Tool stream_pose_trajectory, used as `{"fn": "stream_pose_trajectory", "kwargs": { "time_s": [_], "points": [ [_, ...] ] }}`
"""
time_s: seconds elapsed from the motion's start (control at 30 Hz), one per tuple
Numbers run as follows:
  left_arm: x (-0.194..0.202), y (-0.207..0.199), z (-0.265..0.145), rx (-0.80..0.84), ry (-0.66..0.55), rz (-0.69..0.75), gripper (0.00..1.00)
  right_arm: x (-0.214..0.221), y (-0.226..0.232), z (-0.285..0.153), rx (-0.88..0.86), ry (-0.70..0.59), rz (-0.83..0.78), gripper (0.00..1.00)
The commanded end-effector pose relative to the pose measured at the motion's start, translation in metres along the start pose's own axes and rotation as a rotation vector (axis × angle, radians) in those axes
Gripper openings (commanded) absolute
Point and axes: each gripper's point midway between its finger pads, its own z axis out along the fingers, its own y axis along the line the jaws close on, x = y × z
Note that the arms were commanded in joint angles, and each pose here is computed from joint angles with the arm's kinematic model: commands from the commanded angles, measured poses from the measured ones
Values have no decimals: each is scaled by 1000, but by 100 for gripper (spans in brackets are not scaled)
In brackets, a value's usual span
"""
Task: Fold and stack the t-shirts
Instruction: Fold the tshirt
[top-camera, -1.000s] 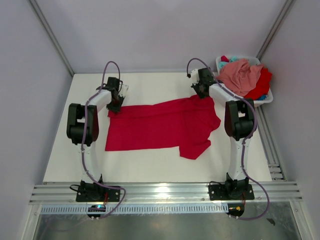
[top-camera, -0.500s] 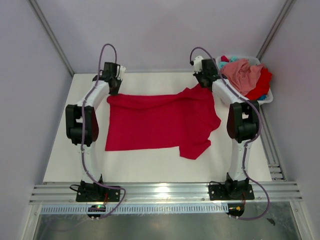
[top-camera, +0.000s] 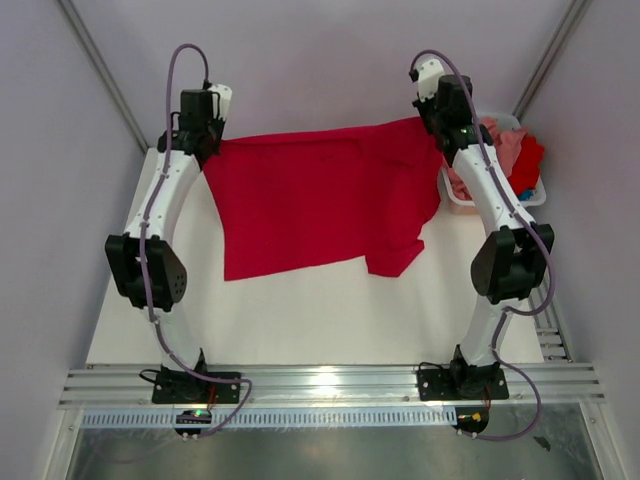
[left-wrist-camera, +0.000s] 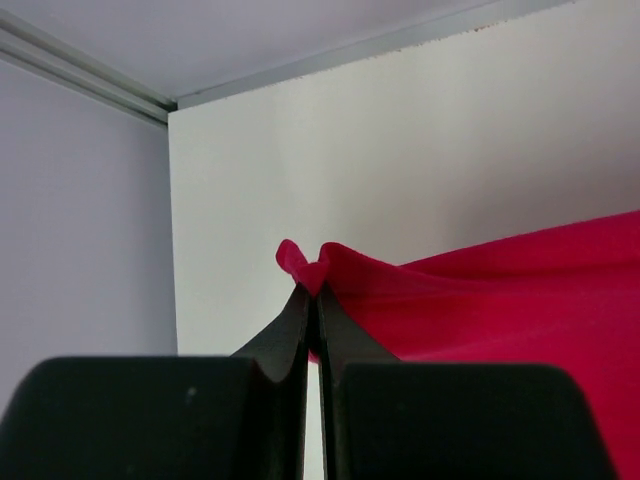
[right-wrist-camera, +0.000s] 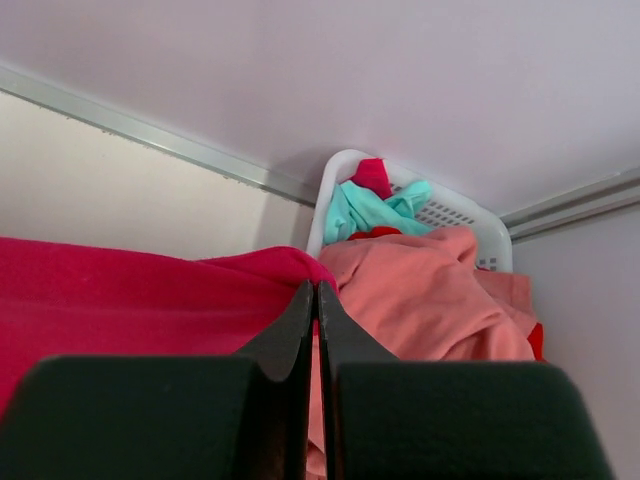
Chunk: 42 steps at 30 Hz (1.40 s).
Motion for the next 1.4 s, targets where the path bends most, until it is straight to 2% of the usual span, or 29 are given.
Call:
{"fn": "stream_pose_trajectory", "kwargs": {
  "time_s": [0.0,0.2,0.47,0.63,0.77,0.8,0.93,0.97,1.03,1.07,1.1,1.17,1.2,1.23,1.3,1.33,1.37],
  "points": [
    [-22,47,-34,-105,-76,-71,0,-12,-39,-26,88,-24,24,3],
    [-24,63,-55,-120,-102,-97,0,-13,-40,-39,77,-30,50,3],
    [-9,71,-58,-184,-82,-69,0,-19,-42,-50,68,-41,58,3],
    [-24,76,-72,-181,-130,-100,0,-41,-53,-69,76,-82,71,3],
    [-53,80,-98,-148,-213,-156,0,-67,-67,-92,92,-133,97,3],
    [-68,83,-110,-130,-258,-176,0,-74,-68,-99,83,-147,108,3],
    [-82,82,-147,-70,-317,-232,0,-92,-69,-134,46,-203,175,3],
    [-84,82,-155,-62,-336,-240,0,-101,-73,-154,49,-241,183,3],
    [-90,82,-184,-36,-398,-252,0,-106,-72,-172,38,-269,188,3],
    [-91,82,-194,-25,-409,-259,0,-115,-79,-194,52,-307,188,3],
    [-96,86,-219,-20,-454,-276,0,-119,-79,-206,52,-323,189,3],
    [-96,84,-241,14,-483,-284,0,-125,-83,-230,55,-354,198,3],
    [-91,82,-251,30,-478,-294,0,-128,-87,-256,60,-385,204,3],
    [-87,83,-274,35,-506,-299,0,-131,-87,-270,53,-407,209,3],
    [-78,80,-295,58,-522,-298,0,-122,-81,-287,35,-416,216,3],
    [-74,83,-323,53,-573,-299,0,-125,-85,-316,43,-465,220,3],
    [-66,81,-329,59,-575,-292,0,-119,-81,-323,36,-463,217,3]
  ]
}}
